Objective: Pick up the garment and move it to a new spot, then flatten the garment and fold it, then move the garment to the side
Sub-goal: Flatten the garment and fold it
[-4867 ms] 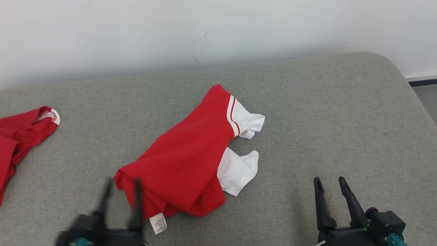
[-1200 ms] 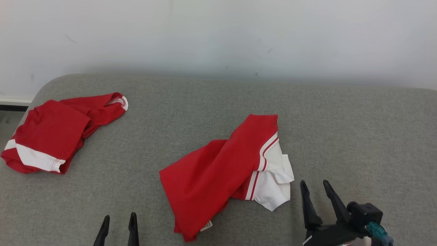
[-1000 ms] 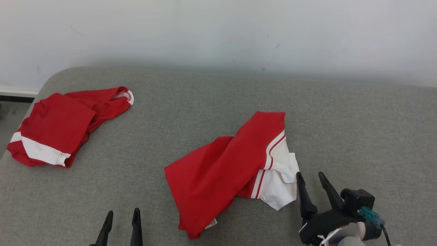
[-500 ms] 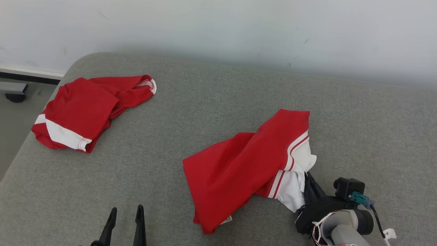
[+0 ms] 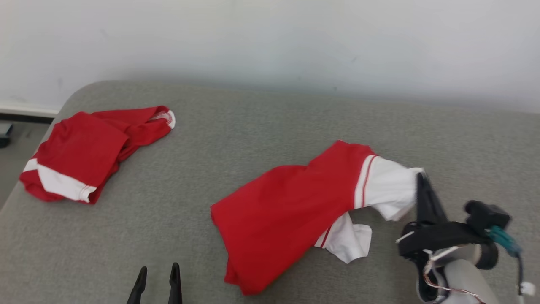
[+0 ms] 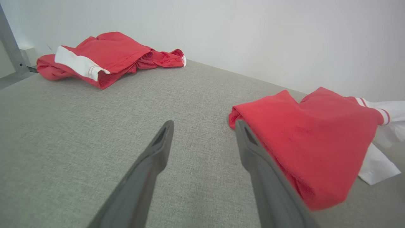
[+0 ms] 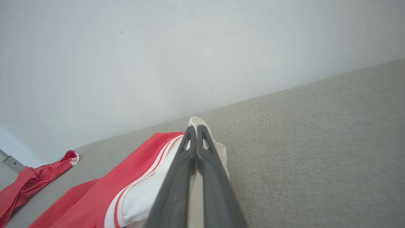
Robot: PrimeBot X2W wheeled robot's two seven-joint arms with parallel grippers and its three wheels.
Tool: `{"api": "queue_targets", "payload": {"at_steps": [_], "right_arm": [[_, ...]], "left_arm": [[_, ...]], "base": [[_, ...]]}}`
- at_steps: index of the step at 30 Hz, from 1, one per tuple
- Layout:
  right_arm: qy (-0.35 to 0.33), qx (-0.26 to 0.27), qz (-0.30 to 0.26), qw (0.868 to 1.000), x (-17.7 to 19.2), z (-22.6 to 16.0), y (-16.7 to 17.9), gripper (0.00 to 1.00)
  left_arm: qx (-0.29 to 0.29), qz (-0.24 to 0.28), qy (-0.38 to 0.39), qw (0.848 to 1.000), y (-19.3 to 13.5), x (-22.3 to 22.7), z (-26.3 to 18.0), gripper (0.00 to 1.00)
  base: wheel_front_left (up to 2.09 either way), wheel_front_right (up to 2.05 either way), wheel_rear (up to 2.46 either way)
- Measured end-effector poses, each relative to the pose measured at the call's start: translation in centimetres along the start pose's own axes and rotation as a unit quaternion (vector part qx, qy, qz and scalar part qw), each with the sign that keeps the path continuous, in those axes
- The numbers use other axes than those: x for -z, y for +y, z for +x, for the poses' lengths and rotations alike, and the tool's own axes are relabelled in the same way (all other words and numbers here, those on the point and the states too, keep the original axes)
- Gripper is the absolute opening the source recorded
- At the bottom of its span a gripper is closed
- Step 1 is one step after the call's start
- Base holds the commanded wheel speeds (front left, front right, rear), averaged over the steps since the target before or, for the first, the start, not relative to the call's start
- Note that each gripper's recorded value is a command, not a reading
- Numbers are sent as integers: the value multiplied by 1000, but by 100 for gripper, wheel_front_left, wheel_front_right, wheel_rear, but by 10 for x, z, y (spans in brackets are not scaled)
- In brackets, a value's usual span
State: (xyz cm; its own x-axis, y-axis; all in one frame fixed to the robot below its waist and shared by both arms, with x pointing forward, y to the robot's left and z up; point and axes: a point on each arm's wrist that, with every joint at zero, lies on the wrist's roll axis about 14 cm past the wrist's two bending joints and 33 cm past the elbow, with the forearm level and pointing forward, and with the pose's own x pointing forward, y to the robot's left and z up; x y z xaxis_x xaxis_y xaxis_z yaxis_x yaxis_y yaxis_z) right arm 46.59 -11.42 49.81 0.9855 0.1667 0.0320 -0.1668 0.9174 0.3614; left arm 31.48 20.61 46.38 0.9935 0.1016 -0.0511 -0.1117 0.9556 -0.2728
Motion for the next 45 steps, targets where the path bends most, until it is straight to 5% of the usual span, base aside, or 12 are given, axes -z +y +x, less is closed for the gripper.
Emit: {"api": "queue_targets", "payload": {"at_steps": [10,20,22,26,37,45], "right_arm": [[-87,61,33,994,-49,-63,-49,0],[-11,125,15,992,3,-133,-81,0],[8,143,23,989,16,-141,-88,100],[-24,156,56,986,2,-138,-94,100],[-119,116,14,986,-64,-123,-76,100],[-95,97,30,990,-47,-124,-61,100]], "left_arm": [[52,-11,20,998,-33,13,9,100],[86,-13,39,995,-58,24,29,100],[90,-13,45,995,-61,28,31,100],[92,-12,50,994,-62,32,35,100],[97,-11,46,994,-62,29,30,100],[150,-9,107,983,-89,66,3,100]], "base": [[0,0,0],[0,0,0],[0,0,0],[0,0,0],[0,0,0],[0,0,0]]}}
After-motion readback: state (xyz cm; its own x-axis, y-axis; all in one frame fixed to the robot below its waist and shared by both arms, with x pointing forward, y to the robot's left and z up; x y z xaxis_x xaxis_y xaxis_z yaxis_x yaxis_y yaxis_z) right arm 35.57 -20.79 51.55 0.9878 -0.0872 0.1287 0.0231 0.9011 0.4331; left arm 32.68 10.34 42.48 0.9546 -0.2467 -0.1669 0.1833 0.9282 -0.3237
